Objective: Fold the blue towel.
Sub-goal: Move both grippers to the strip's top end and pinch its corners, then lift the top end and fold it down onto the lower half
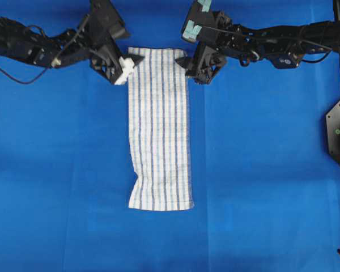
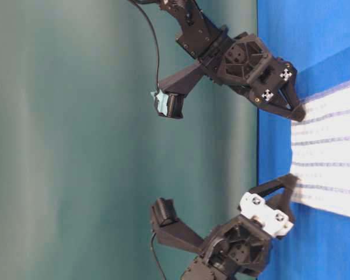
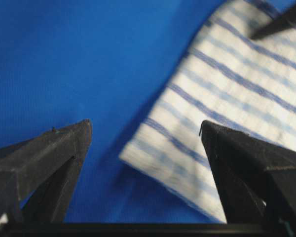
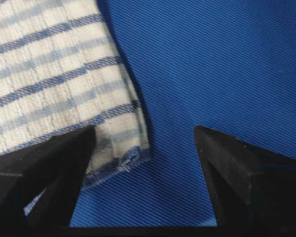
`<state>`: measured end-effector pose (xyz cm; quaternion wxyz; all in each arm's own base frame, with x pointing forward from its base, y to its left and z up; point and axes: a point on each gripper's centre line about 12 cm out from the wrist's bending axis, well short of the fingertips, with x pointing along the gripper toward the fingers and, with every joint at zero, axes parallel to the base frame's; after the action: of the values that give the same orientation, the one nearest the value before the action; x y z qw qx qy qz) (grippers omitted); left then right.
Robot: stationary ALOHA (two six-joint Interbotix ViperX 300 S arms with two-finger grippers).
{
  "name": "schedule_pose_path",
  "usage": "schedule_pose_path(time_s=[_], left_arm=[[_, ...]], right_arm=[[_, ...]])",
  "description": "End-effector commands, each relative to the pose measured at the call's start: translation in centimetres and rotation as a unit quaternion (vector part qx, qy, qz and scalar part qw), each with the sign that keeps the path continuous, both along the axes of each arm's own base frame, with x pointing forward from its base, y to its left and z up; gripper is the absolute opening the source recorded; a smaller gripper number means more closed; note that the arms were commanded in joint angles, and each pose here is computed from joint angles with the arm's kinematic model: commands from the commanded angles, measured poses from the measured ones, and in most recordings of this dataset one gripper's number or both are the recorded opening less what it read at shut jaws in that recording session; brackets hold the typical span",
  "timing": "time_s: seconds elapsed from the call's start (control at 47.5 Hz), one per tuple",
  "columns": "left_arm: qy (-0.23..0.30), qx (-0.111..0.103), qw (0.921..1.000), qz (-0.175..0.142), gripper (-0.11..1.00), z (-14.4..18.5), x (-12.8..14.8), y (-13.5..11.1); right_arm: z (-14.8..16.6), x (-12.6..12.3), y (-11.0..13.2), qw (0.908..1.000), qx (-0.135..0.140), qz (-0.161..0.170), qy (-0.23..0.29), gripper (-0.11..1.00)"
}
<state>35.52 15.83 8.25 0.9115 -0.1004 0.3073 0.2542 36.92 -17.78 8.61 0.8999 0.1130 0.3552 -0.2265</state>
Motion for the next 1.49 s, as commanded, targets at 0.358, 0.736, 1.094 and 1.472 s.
schedule_pose_path(time_s=[0.358,0.736,1.094,1.472], left_arm=[[-0.003,-0.007,1.0000,0.005,0.54,-0.4,0.4,0.0],[0.003,0.003,0.9999,-0.015,0.04,-0.7,1.1,-0.7],[-0.010,0.014,0.9999,0.001,0.04,-0.1,1.0,0.8],[-0.041,0.018,0.9989,-0.010,0.04,4.3,1.0,0.3]], right_arm=[[0.1,0.7,0.7,0.9999,-0.002,0.007,-0.009,0.79],[-0.2,0.6,1.7,0.9998,0.000,0.018,-0.003,0.09],[0.4,0.5,0.7,0.9999,-0.006,0.008,-0.014,0.09],[4.5,-0.2,0.4,0.9983,-0.026,0.003,-0.053,0.09]])
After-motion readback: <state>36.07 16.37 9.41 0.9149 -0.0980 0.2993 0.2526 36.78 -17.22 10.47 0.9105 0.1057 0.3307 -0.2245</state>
